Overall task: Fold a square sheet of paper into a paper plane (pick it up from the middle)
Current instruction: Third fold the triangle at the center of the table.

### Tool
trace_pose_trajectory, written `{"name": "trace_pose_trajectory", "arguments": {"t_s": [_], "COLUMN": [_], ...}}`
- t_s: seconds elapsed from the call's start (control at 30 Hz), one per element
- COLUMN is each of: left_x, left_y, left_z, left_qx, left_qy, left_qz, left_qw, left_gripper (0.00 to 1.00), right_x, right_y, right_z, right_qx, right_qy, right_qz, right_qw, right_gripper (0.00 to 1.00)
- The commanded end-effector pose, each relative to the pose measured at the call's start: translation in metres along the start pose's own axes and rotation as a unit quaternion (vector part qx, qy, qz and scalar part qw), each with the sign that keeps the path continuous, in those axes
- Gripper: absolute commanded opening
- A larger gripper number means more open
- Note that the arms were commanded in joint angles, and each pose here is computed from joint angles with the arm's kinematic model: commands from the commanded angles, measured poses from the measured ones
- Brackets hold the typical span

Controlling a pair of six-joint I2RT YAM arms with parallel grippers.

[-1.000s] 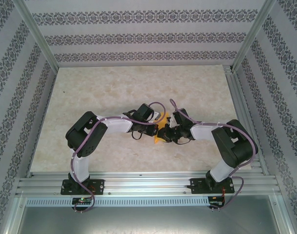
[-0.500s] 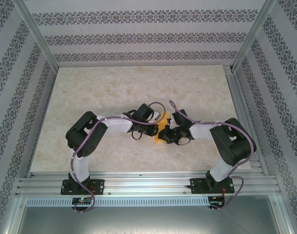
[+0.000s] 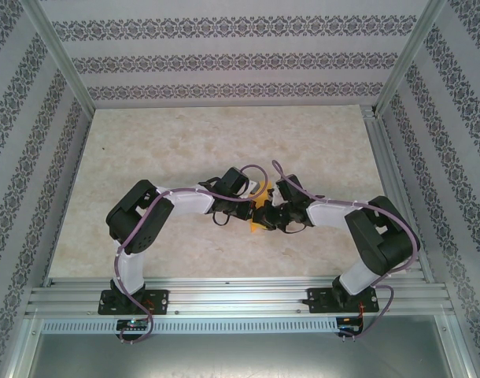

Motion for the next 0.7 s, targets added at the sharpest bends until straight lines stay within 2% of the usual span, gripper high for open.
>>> {"name": "trace_pose_trajectory", "arguments": {"t_s": [0.0, 0.33, 0.67], "left_x": [-0.001, -0.001, 0.000], "left_y": [-0.004, -0.003, -0.004], "left_z": [0.004, 0.004, 0.004], "left_qx": [0.003, 0.002, 0.002], "left_qy": [0.008, 0.007, 0.008], "left_qz": [0.002, 0.003, 0.004], "left_qw": [1.000, 1.000, 1.000], "left_gripper": [0.04, 0.04, 0.04], "right_x": [-0.003, 0.013, 0.005], "right_y": [-0.009, -0.021, -0.008], "right_z": [0.001, -0.028, 0.003], "right_qx": [-0.014, 0.032, -0.031], "right_qy": [-0.005, -0.036, -0.015], "right_qz": [-0.002, 0.017, -0.018], "right_qw": [1.000, 0.999, 0.999], "right_gripper": [0.13, 0.12, 0.13]}}
Point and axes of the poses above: each hand's point on the last joint's axis, 136 mm out from that joint toward the fingers, its own y axis back along the fingers, its own z axis along the line the jaws close on, x = y × z, the point moved 7 cm from there along y, back along the fingers, and after that the axes turned 9 degrees about y, right-handed, at the moved point
